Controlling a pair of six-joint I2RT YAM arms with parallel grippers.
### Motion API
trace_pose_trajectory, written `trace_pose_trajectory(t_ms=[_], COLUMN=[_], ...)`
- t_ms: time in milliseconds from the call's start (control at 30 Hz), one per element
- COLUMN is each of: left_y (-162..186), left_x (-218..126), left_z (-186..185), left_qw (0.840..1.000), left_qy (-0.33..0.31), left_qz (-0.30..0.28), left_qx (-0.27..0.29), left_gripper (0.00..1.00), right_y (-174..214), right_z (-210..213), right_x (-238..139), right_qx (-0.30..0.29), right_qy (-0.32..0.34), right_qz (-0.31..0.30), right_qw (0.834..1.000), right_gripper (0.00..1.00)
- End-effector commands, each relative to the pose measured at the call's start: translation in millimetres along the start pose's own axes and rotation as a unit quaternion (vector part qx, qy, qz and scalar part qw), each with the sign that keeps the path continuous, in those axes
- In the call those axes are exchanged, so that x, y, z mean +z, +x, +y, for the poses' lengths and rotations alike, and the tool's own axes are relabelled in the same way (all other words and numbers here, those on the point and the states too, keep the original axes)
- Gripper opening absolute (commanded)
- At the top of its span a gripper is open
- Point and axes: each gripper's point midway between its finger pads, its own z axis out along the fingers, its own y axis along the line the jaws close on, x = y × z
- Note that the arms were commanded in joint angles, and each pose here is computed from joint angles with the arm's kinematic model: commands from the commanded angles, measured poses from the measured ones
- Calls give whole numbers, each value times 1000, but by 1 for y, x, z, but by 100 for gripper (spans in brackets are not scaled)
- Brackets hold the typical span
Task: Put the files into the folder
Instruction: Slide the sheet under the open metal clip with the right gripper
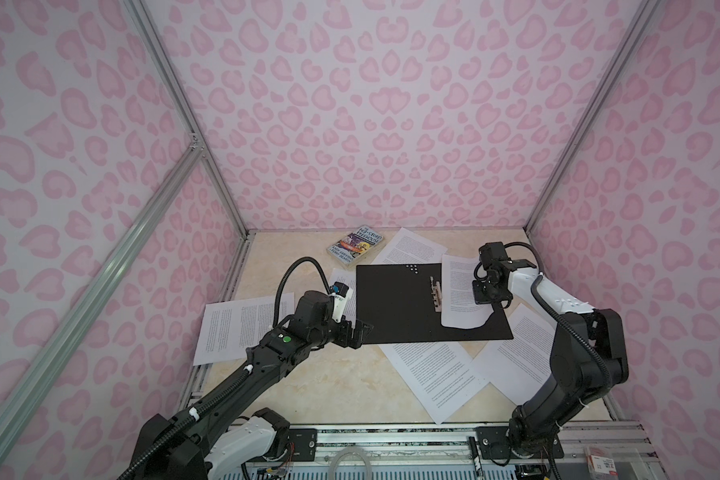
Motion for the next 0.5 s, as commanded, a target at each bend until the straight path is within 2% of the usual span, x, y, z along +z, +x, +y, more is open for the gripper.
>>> trace_pose_trajectory(t_ms=[0,267,467], left_y=[-10,-10,-10], left_x=[0,3,3], left_z=[-4,-5,-5], left_qw=[1000,1000,1000], left_qy=[8,11,13], left_qz=[-14,-10,-10], left_qx=[12,10,8], left_gripper=[97,97,97], right_y=[-1,9,16], right_z=[7,13,-1], right_x=[0,-1,3], right_qx=[-6,-23,-55], right_qy=[-21,-36,4], right_qz=[-10,1,2], right_qw=[1000,999,998], right_gripper=[0,0,0])
